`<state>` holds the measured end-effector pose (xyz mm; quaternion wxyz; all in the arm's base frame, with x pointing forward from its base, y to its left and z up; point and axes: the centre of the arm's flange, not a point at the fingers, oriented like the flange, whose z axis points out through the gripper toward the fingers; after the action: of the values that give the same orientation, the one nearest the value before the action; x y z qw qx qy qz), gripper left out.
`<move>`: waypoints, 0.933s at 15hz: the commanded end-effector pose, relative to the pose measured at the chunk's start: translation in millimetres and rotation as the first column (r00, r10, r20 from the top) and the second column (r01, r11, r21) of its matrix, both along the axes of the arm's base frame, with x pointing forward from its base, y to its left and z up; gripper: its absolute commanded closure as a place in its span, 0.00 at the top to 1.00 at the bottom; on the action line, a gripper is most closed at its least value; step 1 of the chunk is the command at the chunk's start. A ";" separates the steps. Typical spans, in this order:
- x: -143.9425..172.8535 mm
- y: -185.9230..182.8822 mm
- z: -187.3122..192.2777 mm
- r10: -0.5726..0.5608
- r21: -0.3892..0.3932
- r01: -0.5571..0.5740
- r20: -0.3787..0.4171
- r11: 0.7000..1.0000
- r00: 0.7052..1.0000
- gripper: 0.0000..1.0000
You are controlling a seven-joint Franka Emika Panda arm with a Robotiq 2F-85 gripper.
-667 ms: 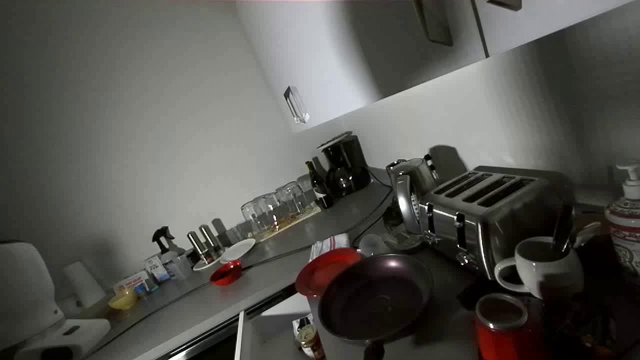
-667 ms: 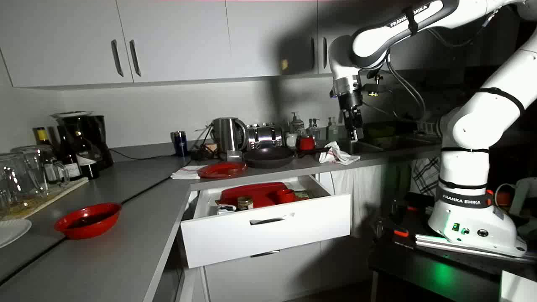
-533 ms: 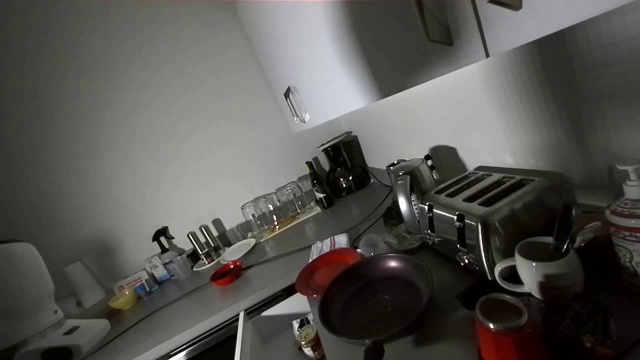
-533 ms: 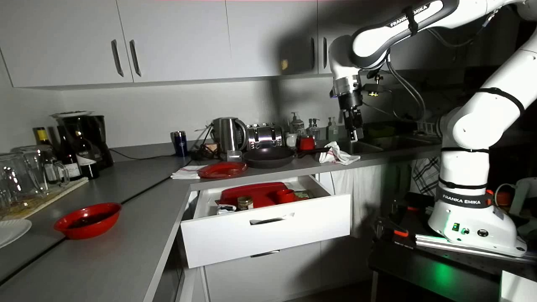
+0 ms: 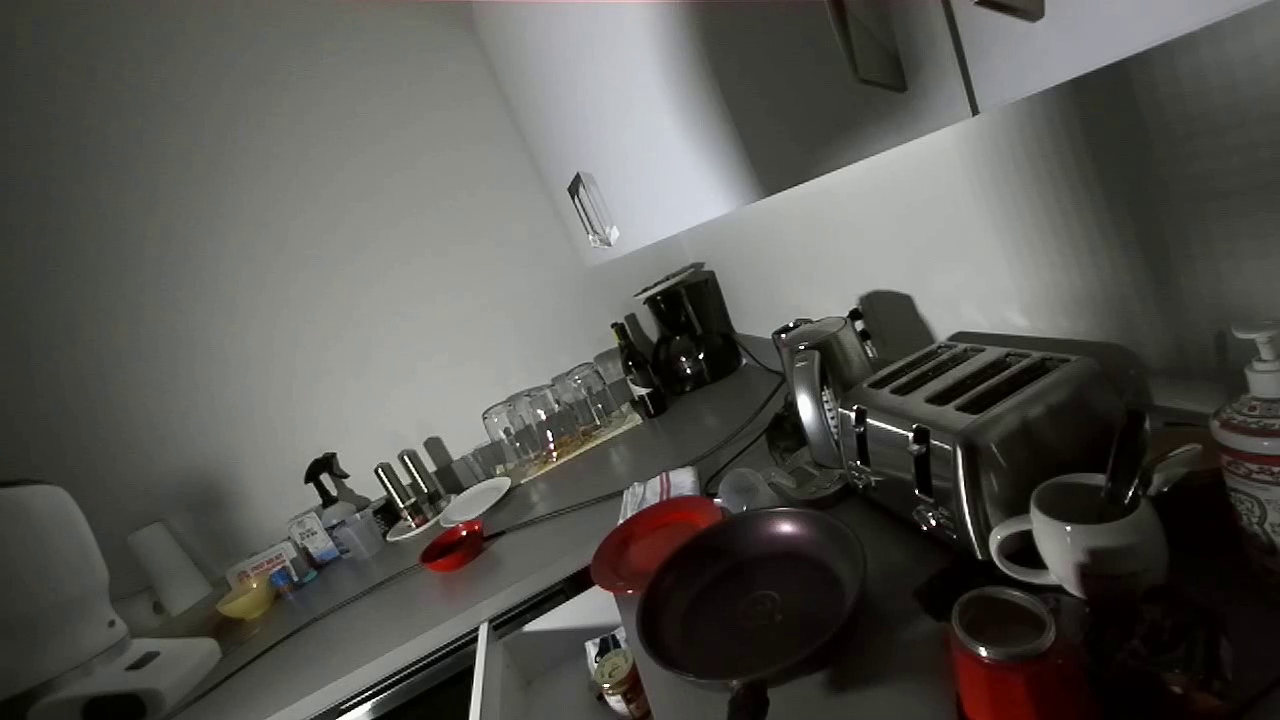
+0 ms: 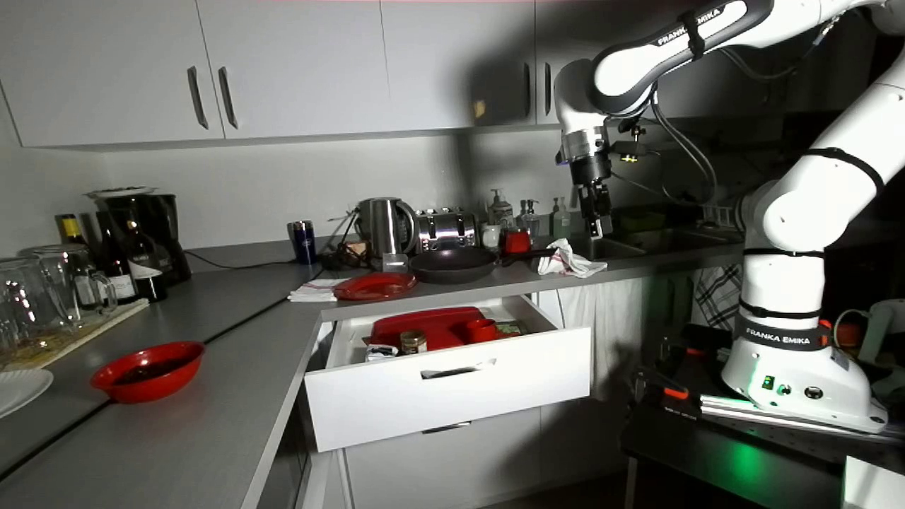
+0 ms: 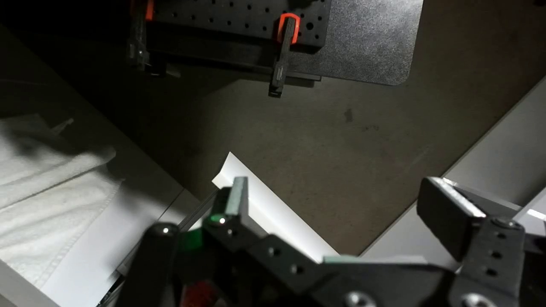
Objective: Close the drawer
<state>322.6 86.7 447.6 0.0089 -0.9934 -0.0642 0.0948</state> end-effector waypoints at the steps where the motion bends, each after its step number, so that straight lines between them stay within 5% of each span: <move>1: 0.0 0.0 0.0 0.000 0.000 0.000 0.000 1.000 1.000 1.00; 14: 9.7 15.3 -24.9 -0.006 0.024 0.006 0.002 1.000 1.000 1.00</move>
<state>328.3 89.4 436.7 0.0097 -0.9931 -0.0649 0.0969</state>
